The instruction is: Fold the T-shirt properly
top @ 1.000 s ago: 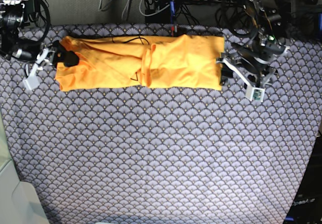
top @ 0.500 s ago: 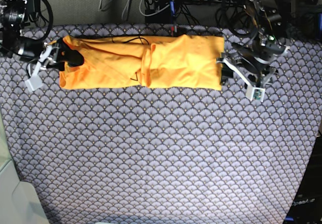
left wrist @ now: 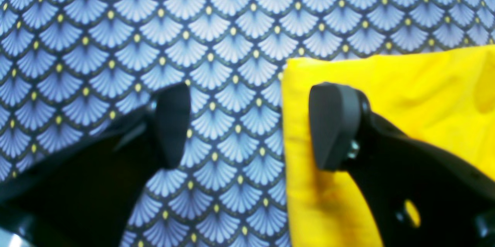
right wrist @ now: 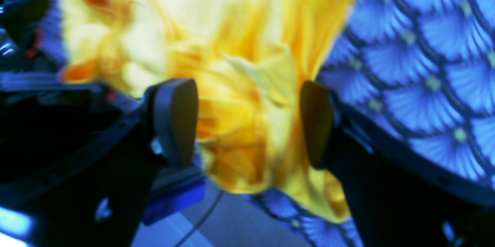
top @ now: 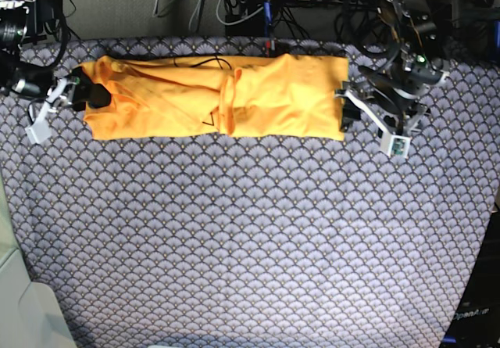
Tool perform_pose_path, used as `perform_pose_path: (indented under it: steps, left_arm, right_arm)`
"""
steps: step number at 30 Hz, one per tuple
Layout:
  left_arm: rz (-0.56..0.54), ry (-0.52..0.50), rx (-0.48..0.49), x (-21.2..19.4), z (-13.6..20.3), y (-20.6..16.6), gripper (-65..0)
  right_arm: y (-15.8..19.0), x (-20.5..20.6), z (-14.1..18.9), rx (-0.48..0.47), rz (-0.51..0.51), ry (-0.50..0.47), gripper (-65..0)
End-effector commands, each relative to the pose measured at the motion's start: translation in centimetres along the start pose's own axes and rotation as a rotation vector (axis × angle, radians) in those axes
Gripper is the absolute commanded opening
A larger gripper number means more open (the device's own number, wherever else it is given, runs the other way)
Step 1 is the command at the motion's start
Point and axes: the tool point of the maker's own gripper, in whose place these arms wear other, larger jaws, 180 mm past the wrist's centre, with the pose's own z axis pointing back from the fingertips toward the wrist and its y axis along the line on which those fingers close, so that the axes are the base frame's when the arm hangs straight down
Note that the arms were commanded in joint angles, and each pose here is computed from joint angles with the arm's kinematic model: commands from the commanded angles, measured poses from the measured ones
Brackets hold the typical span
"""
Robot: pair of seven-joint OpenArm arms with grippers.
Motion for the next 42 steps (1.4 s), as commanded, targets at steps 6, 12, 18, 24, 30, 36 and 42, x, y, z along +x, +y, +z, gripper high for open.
perform_pose_path:
  steps: [6, 12, 18, 24, 30, 36, 42]
  left_arm:
    - [-0.006, -0.044, -0.001, 1.2, 0.3, 0.1, -18.7]
    - [-0.005, -0.042, -0.001, 1.1, 0.3, 0.1, -18.7]
    - [-0.005, -0.042, -0.001, 1.1, 0.3, 0.1, -18.7]
    - [-0.006, -0.044, -0.001, 1.2, 0.3, 0.1, -18.7]
    - [-0.006, -0.044, -0.001, 1.2, 0.3, 0.1, -18.7]
    - [-0.006, -0.045, -0.001, 1.2, 0.3, 0.1, -18.7]
    - [-0.006, -0.048, -0.001, 1.4, 0.2, 0.1, -18.7]
  right_arm:
    - [-0.1, 2.0, 0.7, 0.000, 0.026, -0.046, -22.3]
    - [-0.7, 2.7, 1.3, -0.023, 0.031, -0.080, -22.3]
    - [-0.9, 2.8, 1.5, -0.028, 0.034, -0.082, -22.3]
    - [-2.6, 1.7, 1.3, -0.108, 0.042, -0.040, -22.3]
    - [-2.9, 1.1, 0.9, -0.106, 0.017, -0.030, -22.3]
    - [-2.4, 0.1, 0.3, -0.091, -0.003, -0.018, -22.3]
    - [-1.1, -1.4, -0.7, -0.038, -0.035, 0.020, -22.3]
